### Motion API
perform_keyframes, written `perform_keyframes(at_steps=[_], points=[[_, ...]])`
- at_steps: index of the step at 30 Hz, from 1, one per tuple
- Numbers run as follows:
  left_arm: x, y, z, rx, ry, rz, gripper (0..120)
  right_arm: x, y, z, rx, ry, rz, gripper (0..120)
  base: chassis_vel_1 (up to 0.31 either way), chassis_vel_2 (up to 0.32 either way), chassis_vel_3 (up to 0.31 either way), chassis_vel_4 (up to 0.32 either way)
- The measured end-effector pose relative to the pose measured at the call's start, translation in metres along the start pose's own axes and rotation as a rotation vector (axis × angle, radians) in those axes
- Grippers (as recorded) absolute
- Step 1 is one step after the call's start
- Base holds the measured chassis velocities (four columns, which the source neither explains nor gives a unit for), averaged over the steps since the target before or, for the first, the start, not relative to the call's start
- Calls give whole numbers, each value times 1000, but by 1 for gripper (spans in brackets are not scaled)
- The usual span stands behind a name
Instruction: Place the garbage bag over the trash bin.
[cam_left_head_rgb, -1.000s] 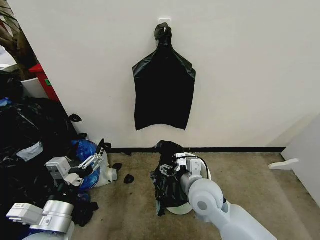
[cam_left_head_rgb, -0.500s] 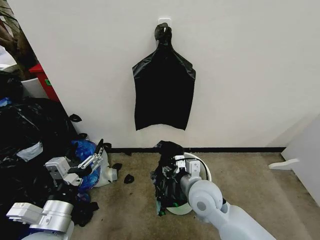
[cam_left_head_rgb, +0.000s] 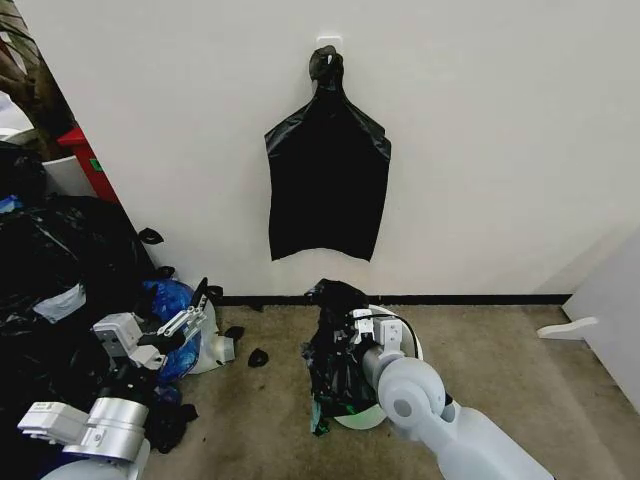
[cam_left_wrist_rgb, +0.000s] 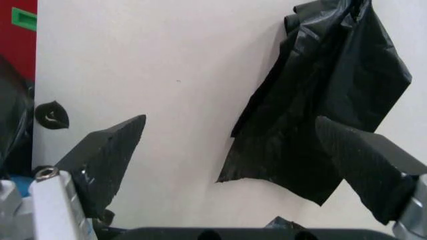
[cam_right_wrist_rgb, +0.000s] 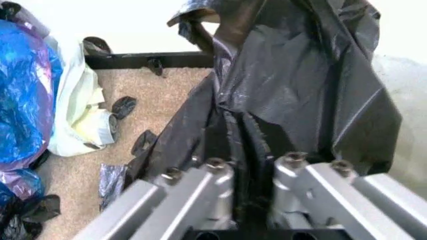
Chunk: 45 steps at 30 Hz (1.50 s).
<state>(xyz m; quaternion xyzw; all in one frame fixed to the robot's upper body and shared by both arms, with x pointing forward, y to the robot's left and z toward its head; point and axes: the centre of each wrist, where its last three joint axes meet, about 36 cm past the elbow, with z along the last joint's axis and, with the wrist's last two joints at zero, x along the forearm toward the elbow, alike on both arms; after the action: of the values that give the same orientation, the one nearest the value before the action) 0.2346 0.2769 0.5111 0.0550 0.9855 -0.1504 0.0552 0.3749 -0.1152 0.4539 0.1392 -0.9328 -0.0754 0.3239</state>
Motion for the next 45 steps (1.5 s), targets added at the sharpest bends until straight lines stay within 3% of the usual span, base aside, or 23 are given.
perform_keyframes(at_steps=[19, 25, 30, 31, 37, 39, 42, 45], points=[[1, -5, 1, 7, -4, 6, 100, 32, -14, -18, -19, -63, -2, 0, 0, 0, 0, 0], [-2, -16, 21, 4, 124, 105, 100, 50, -31, -17, -42, -69, -4, 0, 0, 0, 0, 0], [-28, -1, 40, -46, 334, 190, 100, 52, -33, -1, -96, -59, -31, 0, 0, 0, 0, 0], [-28, -1, 40, -46, 334, 190, 100, 52, -33, -1, -96, -59, -31, 0, 0, 0, 0, 0], [-90, 9, 46, -62, 361, 238, 100, 51, -36, 6, -96, -75, -41, 0, 0, 0, 0, 0], [-96, 8, 47, -57, 365, 243, 100, 51, -36, 6, -98, -75, -39, 0, 0, 0, 0, 0], [-128, -12, 68, -44, 429, 278, 100, 51, -33, 2, -134, -80, -40, 0, 0, 0, 0, 0], [-135, -26, 81, -49, 462, 299, 100, 54, -30, -3, -150, -84, -49, 0, 0, 0, 0, 0]])
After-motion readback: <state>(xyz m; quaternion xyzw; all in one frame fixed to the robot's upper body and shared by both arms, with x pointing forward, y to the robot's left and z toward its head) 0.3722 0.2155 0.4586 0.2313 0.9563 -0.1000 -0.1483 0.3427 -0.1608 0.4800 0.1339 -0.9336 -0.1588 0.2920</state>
